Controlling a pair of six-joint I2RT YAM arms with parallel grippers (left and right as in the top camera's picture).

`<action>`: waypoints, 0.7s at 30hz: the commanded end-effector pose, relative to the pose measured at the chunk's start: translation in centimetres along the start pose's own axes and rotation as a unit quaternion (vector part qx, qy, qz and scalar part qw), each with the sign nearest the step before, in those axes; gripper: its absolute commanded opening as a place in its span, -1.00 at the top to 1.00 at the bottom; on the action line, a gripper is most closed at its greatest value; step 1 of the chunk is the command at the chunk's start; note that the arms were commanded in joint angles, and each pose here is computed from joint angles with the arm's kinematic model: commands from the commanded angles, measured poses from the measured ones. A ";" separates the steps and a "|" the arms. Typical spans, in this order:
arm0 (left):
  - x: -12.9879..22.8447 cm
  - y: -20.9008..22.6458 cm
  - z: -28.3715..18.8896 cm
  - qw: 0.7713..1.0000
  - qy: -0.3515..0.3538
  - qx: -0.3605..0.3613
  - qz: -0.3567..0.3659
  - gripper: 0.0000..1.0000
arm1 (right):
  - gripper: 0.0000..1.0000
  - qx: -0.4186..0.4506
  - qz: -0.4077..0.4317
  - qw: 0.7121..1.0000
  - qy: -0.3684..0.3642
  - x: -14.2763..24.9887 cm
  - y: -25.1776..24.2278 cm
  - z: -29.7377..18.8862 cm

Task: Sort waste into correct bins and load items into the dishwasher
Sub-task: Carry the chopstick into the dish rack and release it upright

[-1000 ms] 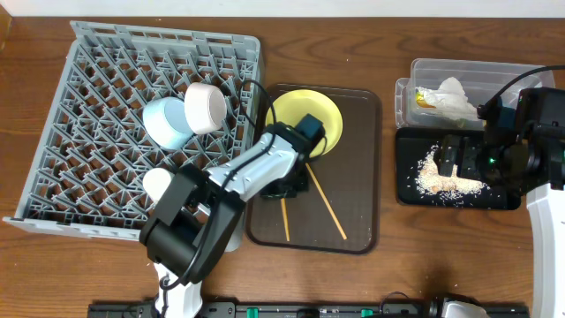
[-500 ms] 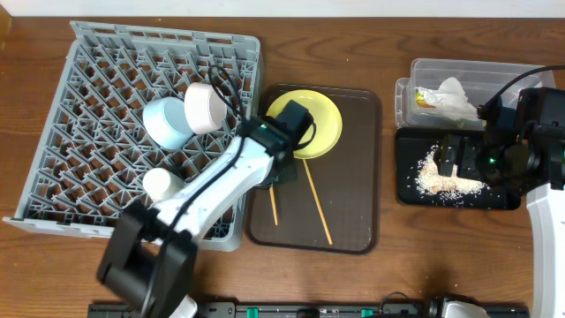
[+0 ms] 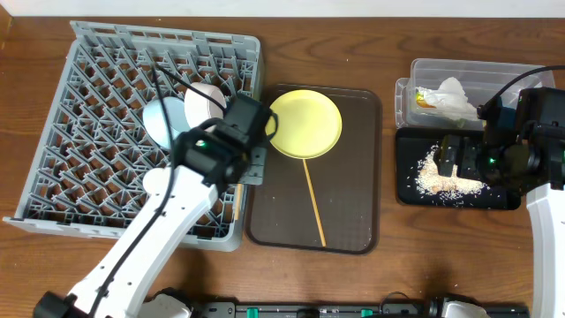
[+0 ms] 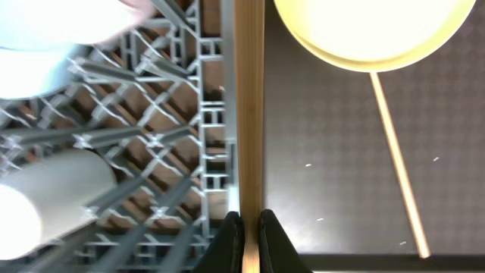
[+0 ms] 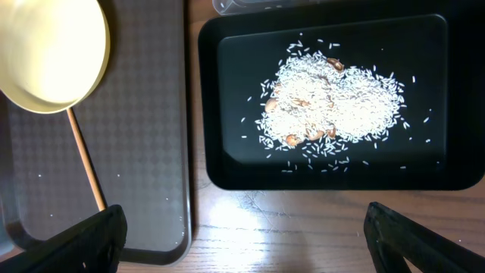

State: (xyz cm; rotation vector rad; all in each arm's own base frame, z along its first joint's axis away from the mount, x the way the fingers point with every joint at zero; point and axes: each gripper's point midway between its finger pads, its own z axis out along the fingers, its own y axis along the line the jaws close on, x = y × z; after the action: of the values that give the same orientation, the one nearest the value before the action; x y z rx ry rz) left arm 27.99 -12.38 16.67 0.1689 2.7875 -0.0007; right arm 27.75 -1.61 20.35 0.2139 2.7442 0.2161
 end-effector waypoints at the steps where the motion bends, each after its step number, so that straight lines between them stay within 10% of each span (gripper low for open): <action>1: -0.2 1.5 0.1 0.998 0.002 -0.017 0.053 0.88 | -0.96 0.003 0.005 1.000 -0.010 -0.4 -0.2 -0.6; 21: -1.1 4.2 5.4 0.997 0.057 -0.046 0.012 0.85 | -0.96 0.003 0.005 1.000 -0.008 -0.3 -0.2 -0.6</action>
State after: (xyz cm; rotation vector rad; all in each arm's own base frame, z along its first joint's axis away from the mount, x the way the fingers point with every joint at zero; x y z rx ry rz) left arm 30.98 -9.25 12.12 0.1943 2.8947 0.1201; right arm 27.66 -1.60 20.32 0.2147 2.7479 0.2169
